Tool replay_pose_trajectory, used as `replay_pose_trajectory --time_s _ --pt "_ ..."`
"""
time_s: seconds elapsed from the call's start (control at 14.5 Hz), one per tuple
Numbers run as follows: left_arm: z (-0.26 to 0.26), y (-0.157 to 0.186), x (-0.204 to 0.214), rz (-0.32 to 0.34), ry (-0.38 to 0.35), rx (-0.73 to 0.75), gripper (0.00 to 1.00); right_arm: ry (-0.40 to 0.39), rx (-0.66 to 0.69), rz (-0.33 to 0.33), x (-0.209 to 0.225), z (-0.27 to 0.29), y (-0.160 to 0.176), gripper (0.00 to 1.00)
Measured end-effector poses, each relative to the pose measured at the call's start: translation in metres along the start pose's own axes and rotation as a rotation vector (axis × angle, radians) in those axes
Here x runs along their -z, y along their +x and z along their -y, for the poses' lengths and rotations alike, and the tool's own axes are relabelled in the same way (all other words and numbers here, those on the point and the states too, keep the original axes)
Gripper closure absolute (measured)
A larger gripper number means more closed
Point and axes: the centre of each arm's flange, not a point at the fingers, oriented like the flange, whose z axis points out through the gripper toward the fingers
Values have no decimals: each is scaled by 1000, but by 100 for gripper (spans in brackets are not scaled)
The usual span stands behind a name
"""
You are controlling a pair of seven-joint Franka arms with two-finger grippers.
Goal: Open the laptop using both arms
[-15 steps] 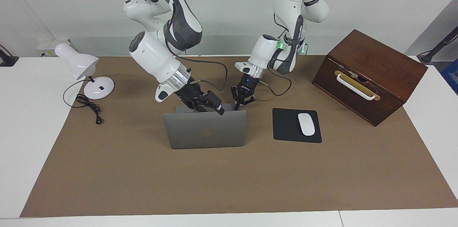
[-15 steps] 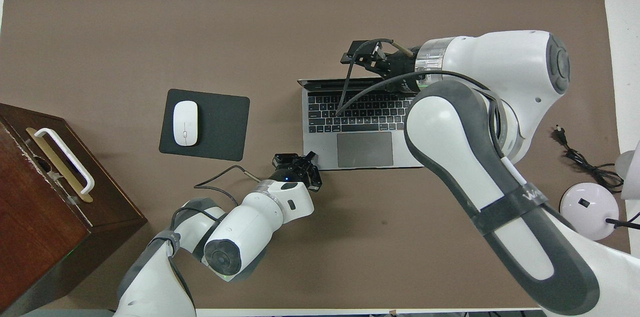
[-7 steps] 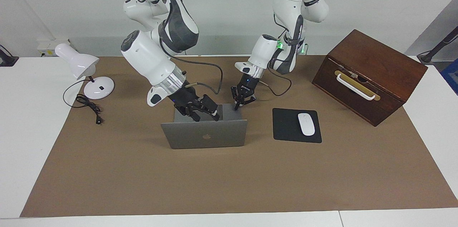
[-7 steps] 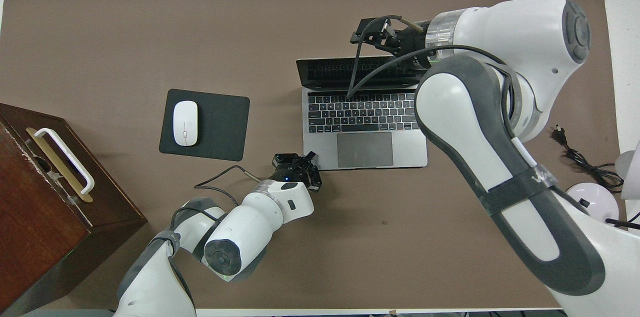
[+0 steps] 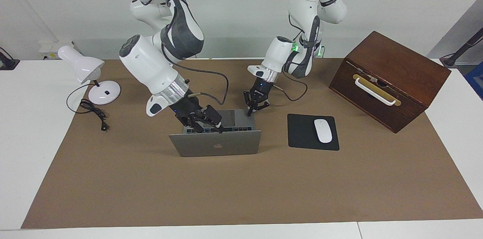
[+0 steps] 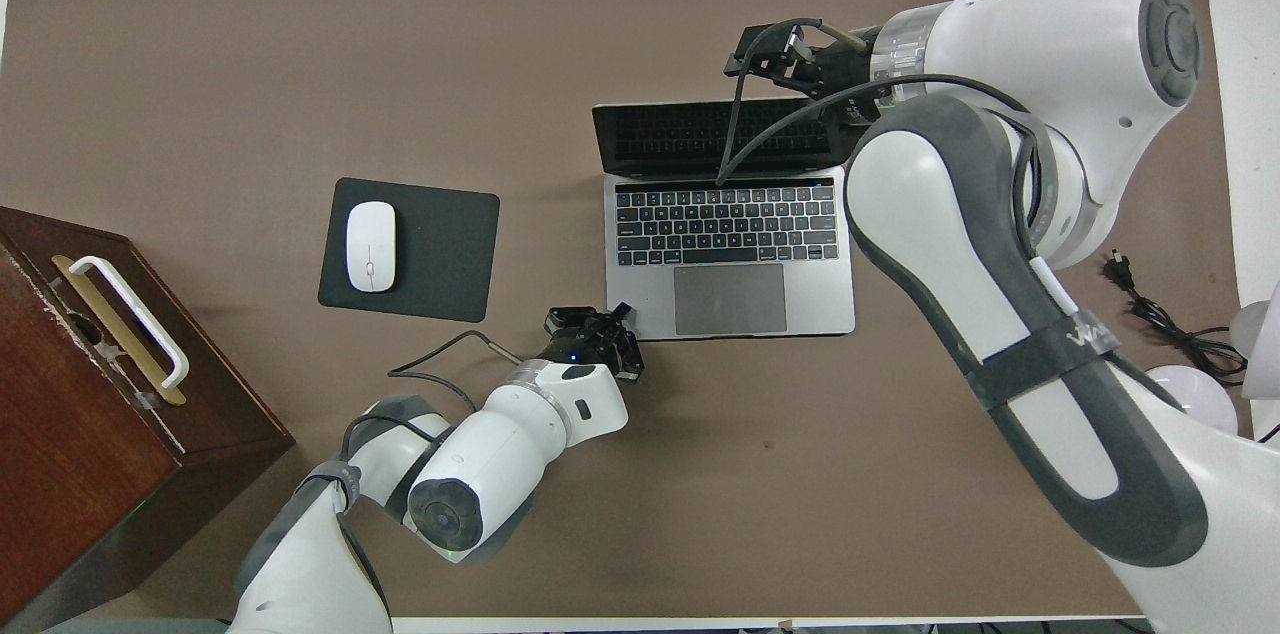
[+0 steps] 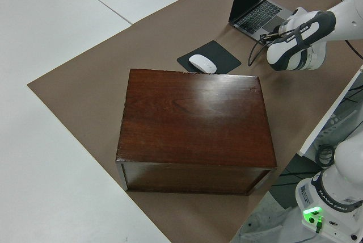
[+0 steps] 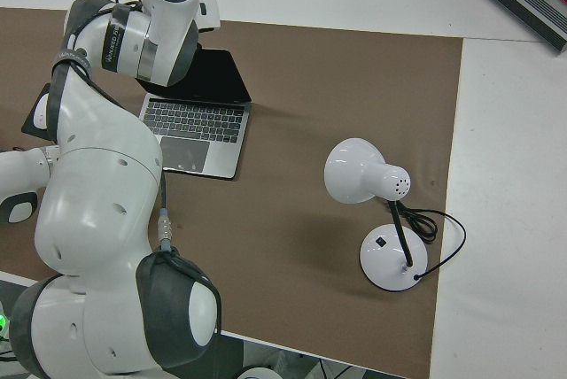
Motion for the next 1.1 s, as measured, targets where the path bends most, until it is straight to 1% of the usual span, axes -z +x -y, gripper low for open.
replay_pose_trajectory --time_s 0.14,0.48,0.83,1.1 --pt "0 0 0 0 0 0 99 -38 27 -10 5 -4 6 0" --pt "0 0 0 0 0 0 99 -92 59 58 20 -23 20 0" --pt "0 0 0 0 0 0 99 -175 113 91 44 -28 30 0" --pt "0 0 0 0 0 0 99 -260 187 120 64 -44 36 0"
